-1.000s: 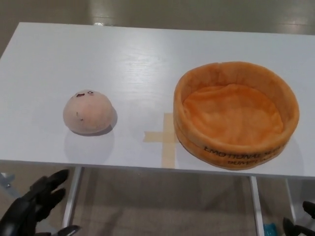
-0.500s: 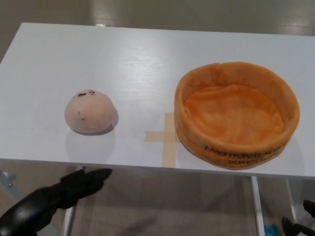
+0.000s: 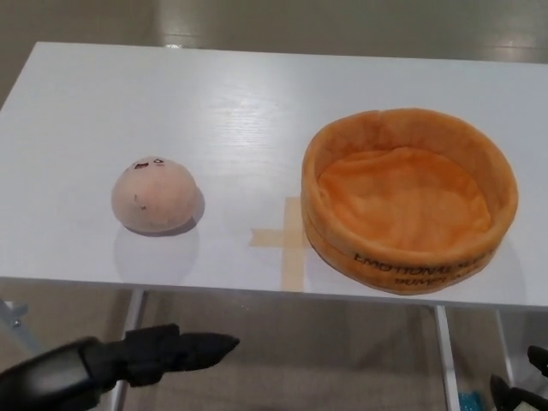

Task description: Use the left hand to pick up the pink round toy on the left and place it inside the orange plate on the desk.

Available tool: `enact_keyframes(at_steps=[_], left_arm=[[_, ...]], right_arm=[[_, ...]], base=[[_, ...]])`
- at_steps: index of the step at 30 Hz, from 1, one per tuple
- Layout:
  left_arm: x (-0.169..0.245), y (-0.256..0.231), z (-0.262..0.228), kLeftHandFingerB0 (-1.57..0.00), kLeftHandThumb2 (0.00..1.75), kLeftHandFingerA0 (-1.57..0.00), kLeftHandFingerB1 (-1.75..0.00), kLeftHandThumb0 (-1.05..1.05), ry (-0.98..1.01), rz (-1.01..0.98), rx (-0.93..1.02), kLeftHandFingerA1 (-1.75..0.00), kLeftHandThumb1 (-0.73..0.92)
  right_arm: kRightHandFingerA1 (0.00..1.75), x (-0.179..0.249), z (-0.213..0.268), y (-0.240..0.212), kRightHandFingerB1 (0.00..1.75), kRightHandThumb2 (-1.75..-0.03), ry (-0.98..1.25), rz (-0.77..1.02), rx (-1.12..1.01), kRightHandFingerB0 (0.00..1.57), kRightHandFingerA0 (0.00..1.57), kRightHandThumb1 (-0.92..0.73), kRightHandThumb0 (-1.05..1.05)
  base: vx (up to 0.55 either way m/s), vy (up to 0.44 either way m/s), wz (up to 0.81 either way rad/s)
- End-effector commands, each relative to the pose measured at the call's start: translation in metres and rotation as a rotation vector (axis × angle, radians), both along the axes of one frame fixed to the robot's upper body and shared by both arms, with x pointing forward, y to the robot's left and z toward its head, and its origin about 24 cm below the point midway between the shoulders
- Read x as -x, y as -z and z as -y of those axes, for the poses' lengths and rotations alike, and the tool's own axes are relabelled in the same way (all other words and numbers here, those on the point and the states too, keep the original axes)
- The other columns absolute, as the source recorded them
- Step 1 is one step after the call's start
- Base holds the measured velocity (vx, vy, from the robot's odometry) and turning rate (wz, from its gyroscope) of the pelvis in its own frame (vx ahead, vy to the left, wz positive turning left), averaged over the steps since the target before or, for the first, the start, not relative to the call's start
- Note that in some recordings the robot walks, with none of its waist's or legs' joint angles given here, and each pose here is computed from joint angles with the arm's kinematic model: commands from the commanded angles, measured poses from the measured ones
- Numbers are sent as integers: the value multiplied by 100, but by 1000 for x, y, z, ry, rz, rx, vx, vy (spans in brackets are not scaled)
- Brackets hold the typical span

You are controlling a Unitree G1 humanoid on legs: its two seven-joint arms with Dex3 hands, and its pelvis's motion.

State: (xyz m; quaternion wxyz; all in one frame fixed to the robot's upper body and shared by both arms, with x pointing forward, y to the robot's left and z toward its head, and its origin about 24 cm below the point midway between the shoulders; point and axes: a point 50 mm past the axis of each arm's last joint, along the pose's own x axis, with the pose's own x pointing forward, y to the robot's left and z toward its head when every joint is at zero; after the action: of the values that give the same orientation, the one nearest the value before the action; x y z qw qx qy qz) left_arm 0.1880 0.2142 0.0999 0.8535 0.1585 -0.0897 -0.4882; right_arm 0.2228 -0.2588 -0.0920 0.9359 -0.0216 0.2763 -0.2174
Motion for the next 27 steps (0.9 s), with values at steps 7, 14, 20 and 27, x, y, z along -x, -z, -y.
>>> enact_keyframes(at_steps=[7, 14, 20, 27], left_arm=[[-42, -54, -15, -3, 67, 0, -27, -40, -278, 289, 142, -16, 29], [-79, -64, -15, -6, 62, 0, -22, -43, -364, 404, 37, -4, 30], [-107, -65, -11, -10, 63, 0, -27, -40, -437, 470, -70, -8, 30], [-132, -62, -4, -11, 53, 0, -25, -43, -490, 522, -222, -21, 41]], right_arm=[[71, 1, 1, 1, 63, -94, 18, -9, 4, 20, 31, -29, -32], [71, 3, 1, 2, 63, -94, 14, -9, 1, 20, 32, -29, -32], [71, 4, 0, 3, 63, -93, 1, -11, 3, 21, 32, -30, -31], [69, 6, -1, 5, 61, -95, 4, -21, -11, 18, 28, -34, -26]], base=[[0, 0, 0], [0, 0, 0], [0, 0, 0], [0, 0, 0]])
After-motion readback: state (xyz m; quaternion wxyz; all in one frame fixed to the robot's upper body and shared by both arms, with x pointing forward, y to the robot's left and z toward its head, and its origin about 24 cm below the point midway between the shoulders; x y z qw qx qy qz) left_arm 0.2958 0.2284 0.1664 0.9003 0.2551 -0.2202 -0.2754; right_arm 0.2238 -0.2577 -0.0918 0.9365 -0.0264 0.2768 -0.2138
